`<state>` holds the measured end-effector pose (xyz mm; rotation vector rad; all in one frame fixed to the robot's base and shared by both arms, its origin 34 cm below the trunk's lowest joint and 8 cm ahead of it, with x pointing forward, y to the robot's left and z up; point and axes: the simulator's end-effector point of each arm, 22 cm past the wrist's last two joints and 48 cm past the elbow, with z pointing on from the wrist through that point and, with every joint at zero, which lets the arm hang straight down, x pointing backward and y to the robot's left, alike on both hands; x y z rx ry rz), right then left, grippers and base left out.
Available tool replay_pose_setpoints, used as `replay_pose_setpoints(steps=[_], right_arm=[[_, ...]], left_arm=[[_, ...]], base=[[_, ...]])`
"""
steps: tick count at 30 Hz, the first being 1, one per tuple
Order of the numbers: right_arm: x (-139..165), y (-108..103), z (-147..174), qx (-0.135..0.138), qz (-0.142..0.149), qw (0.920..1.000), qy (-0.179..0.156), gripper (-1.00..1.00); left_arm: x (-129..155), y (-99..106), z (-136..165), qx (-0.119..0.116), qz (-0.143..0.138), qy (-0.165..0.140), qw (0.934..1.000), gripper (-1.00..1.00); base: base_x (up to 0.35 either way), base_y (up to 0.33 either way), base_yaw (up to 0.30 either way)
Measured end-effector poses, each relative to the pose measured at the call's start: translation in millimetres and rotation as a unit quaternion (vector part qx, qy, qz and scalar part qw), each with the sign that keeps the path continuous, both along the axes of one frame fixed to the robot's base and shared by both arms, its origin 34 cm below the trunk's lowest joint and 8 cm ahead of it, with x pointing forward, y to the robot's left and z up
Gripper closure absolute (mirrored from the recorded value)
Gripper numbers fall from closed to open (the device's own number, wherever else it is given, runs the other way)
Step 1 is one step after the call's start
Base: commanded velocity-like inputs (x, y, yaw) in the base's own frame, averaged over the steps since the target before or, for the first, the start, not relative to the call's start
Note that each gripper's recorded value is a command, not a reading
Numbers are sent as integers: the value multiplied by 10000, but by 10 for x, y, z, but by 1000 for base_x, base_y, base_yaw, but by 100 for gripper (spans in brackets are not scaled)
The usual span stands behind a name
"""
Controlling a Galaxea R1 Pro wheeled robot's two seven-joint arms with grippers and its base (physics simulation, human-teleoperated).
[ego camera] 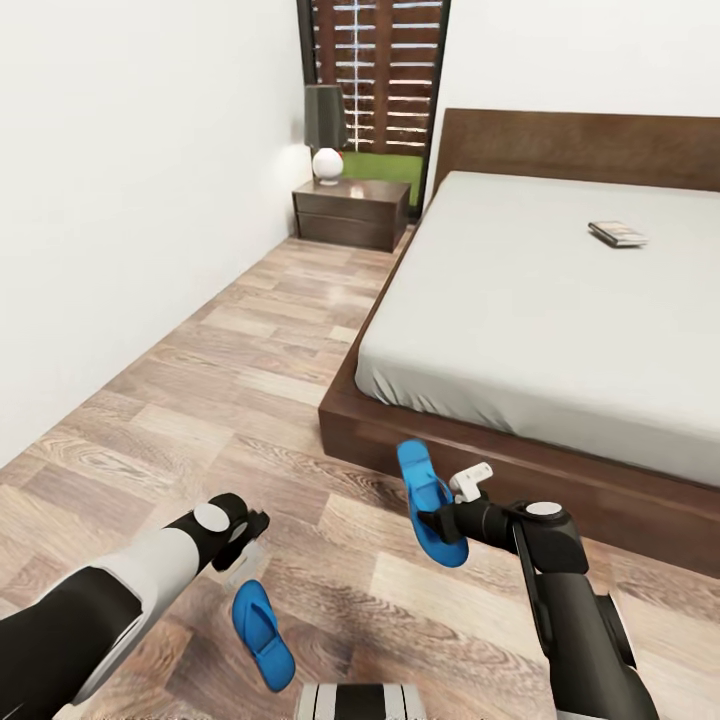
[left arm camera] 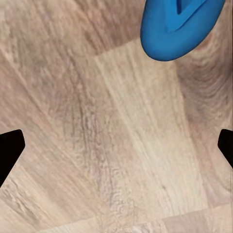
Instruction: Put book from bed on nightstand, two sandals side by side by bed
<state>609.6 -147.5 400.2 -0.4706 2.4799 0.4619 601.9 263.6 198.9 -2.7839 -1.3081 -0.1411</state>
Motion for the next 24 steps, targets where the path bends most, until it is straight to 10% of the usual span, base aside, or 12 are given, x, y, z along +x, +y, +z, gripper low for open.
replay_pose_setpoints(steps=[24], right_arm=[[-119,-1,-532,7,8,9988,480,100]], left_arm=[[-538,65,-489,184,-684,1068,9918,-100]], base=[[0,0,0]])
